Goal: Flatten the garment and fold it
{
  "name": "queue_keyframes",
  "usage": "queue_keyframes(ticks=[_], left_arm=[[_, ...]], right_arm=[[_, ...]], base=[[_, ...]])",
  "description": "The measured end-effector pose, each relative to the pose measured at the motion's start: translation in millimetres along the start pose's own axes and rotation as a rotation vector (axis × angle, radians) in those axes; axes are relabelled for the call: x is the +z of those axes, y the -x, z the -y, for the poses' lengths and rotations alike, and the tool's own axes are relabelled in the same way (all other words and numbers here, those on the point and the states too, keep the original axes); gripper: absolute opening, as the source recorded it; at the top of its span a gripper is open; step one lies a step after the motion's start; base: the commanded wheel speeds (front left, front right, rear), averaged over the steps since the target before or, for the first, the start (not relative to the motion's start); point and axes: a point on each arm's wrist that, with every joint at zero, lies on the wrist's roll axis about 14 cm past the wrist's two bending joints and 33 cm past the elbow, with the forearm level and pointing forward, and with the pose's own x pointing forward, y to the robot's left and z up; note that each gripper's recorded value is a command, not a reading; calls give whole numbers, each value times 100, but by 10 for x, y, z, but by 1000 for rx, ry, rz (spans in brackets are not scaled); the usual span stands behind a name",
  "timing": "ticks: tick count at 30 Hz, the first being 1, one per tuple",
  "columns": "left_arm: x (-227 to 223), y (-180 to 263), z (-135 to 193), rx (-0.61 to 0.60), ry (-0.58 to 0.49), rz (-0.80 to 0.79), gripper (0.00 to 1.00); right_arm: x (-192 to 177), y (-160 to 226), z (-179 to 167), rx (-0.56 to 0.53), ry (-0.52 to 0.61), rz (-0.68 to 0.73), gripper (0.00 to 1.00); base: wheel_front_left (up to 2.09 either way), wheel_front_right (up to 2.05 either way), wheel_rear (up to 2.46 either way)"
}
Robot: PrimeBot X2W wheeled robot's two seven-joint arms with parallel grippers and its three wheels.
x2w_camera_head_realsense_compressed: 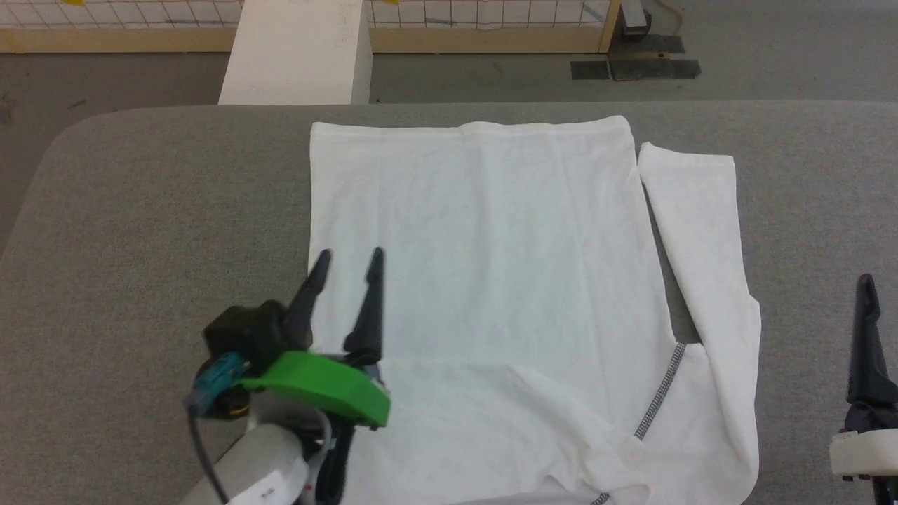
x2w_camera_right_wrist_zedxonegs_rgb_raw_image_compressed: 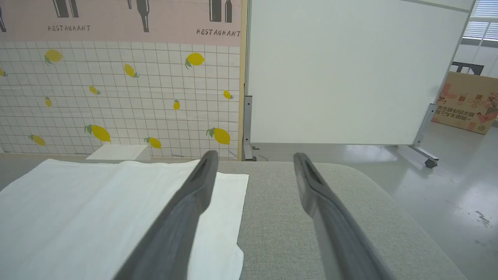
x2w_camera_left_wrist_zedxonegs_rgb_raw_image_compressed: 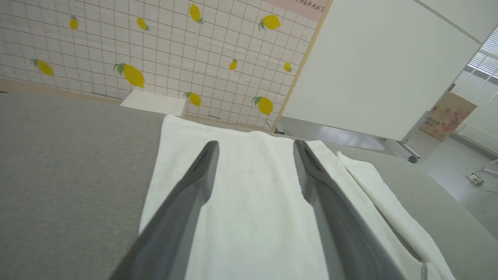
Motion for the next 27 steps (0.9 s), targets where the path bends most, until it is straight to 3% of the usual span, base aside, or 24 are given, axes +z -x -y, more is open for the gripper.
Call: queue_keyframes(ticks=[4,7,11,18,27], left_arm=[[229,251,-479,163,-29,72,100],[449,464,-713,254,-132,149,100],[338,818,-949,342,-255,103,100],[459,1056,-1006,368,-401,137,100],[401,1061,-972,355,-358,134,100]], right_arm=[[-20,15,-22,6,-10,-4,100],[-28,25,-32,9,-20,-2,100],[-86,64,-46,14,-34,-21,100],[-155,119,-58,19,-64,-38,100],[-178,128,-58,19,-63,-48,100]], base=[[0,0,0],[0,0,0],[0,0,0],[0,0,0],[0,0,0]])
